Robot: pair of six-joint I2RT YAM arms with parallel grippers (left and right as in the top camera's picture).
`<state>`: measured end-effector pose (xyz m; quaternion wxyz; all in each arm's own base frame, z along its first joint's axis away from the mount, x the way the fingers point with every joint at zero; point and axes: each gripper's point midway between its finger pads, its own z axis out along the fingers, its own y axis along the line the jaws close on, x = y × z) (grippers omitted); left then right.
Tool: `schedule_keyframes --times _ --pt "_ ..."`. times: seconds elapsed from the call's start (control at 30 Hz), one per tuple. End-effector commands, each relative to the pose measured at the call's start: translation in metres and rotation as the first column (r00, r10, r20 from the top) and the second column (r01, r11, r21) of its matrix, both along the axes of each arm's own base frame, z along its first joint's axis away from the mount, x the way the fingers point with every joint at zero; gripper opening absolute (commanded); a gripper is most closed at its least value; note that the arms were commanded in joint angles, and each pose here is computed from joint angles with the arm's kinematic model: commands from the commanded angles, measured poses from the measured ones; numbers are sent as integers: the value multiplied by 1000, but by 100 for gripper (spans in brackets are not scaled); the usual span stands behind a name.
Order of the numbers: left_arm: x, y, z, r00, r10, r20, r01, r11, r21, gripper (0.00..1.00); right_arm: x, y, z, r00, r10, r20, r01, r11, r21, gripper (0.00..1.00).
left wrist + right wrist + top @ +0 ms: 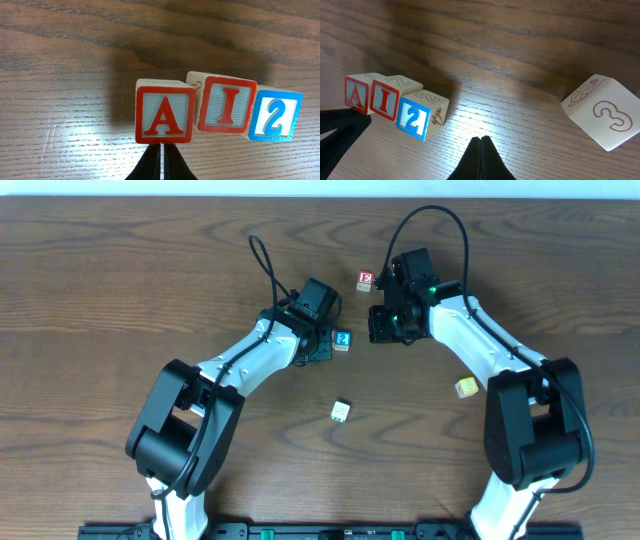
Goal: Spell out Ai2
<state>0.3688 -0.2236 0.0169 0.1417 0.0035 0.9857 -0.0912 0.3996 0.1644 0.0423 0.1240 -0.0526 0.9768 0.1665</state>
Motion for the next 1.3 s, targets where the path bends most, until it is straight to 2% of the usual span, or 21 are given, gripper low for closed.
schedule_keyframes --times 0.0,0.17,0.37,0.5,0.7,0.83,0.93,0.97,1.0,1.03,1.07,1.1,1.13,1.27 --pt "-2 5 2 1000 -13 4 13 1000 21 6 9 -1 19 999 5 54 -5 1000 4 1" --pt "-11 17 37 1000 -2 27 1 999 37 6 9 -2 35 996 10 89 -11 1000 10 1" --pt "-20 54 139 969 27 245 -48 996 80 6 0 -17 108 972 -18 234 23 1000 -19 1" --pt "-53 81 190 950 29 310 -57 995 82 6 -39 -27 161 958 -18 285 25 999 -20 1" --pt "-113 126 236 899 26 438 -63 996 70 6 -121 -40 214 920 14 392 5 999 -47 1" --pt "-152 141 235 870 33 492 -34 999 -7 5 -175 -44 224 878 -1 478 -12 1000 23 2" --pt "-174 136 222 875 11 485 29 997 -74 6 -201 -50 222 862 -40 506 -4 996 86 1" --pt "-179 136 220 875 16 484 34 995 -95 6 -208 -53 223 857 -67 511 8 993 117 6" --pt "-182 135 219 875 19 484 40 993 -111 8 -214 -55 225 852 -89 515 16 990 143 25" --pt "-184 135 221 873 27 488 39 991 -125 19 -219 -57 228 848 -109 519 26 986 165 50" --pt "-186 133 223 870 25 492 50 989 -140 47 -224 -60 230 846 -131 517 39 982 185 99" --pt "-187 132 224 869 29 494 54 987 -153 67 -227 -62 231 845 -147 514 49 979 200 99" --pt "-187 132 225 870 47 490 41 985 -168 98 -229 -63 232 845 -164 508 60 975 215 99" --pt "-188 130 224 878 72 473 27 980 -198 95 -232 -64 231 847 -166 505 63 975 215 99"
